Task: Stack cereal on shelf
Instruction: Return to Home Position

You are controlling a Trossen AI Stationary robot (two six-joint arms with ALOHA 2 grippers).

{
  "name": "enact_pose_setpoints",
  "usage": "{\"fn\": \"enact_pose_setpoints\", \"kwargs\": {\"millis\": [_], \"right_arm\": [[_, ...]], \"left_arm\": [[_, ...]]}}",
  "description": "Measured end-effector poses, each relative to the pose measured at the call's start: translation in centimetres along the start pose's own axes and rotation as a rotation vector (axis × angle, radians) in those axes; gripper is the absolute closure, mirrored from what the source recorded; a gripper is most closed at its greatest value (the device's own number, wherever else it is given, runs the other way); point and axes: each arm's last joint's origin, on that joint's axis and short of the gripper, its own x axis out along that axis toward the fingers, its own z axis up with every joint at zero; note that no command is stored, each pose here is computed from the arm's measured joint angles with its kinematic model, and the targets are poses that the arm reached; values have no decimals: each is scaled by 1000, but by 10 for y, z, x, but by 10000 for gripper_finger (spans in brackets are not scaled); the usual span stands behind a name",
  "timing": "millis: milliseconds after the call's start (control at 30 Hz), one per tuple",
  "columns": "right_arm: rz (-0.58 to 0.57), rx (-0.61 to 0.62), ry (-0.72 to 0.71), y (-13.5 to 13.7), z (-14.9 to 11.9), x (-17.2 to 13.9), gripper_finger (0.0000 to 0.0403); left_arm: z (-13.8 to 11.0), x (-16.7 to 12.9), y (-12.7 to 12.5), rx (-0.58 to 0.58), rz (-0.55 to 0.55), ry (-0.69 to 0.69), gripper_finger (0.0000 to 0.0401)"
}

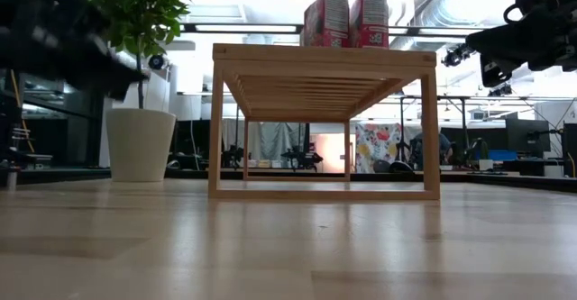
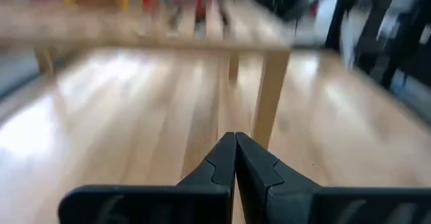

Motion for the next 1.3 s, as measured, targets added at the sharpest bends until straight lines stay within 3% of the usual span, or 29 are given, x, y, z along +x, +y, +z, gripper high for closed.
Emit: {"fn": "enact_pose_setpoints", "kwargs": {"millis": [67, 200, 1300], "right_arm": [[0, -1, 0, 0, 0, 0, 403], [1, -1, 1, 0, 0, 0, 403], [-1, -1, -2, 0, 0, 0, 402]], "left_arm": [[-11, -2, 1, 6, 5, 113, 401], [-10, -2, -1, 2, -37, 107, 401], [-10, -3, -1, 4, -34, 106, 401]]}}
